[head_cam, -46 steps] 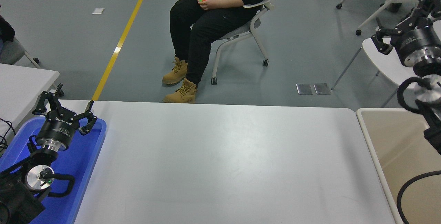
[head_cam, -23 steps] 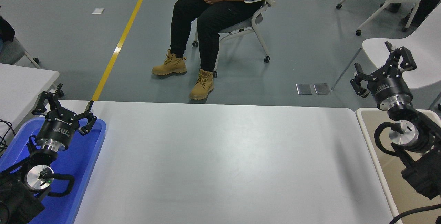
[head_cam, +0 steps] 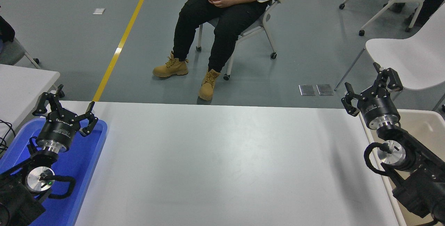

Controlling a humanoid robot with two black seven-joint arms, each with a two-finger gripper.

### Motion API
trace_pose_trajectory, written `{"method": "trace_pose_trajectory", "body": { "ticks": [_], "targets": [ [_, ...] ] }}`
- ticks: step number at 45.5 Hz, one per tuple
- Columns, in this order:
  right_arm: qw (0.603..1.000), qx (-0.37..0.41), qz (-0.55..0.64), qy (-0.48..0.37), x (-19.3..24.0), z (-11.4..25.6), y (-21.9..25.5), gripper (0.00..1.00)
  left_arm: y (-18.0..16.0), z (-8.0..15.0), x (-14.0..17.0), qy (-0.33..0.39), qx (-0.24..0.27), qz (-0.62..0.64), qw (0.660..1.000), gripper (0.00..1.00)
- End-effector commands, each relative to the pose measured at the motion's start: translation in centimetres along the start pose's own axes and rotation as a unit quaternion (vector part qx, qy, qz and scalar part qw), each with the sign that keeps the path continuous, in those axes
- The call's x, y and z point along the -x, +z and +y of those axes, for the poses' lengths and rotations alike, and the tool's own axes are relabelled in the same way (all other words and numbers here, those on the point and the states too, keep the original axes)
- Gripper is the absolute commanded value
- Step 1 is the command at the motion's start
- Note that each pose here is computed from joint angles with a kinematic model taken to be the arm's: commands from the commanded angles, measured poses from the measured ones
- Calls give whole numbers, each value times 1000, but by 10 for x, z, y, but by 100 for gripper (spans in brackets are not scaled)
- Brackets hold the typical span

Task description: Clean the table surface

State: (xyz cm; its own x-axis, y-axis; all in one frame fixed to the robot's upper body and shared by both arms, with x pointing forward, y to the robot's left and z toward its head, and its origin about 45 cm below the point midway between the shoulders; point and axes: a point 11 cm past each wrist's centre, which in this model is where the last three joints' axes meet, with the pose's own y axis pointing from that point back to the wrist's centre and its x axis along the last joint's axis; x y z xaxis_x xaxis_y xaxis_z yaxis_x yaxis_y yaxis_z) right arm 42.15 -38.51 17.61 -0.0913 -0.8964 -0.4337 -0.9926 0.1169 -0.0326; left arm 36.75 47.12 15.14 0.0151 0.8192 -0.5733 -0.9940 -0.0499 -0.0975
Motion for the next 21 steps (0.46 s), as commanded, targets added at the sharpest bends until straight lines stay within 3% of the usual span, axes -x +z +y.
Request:
{"method": "trace_pose_trajectory", "body": {
  "ticks": [1,21],
  "targets": [
    [999,-24,26,-5,-4,7,1,98,0,0,0,0,0,0,1000,100],
    [1000,-3,31,3,-14,20,16,98,0,0,0,0,0,0,1000,100]
  ]
}}
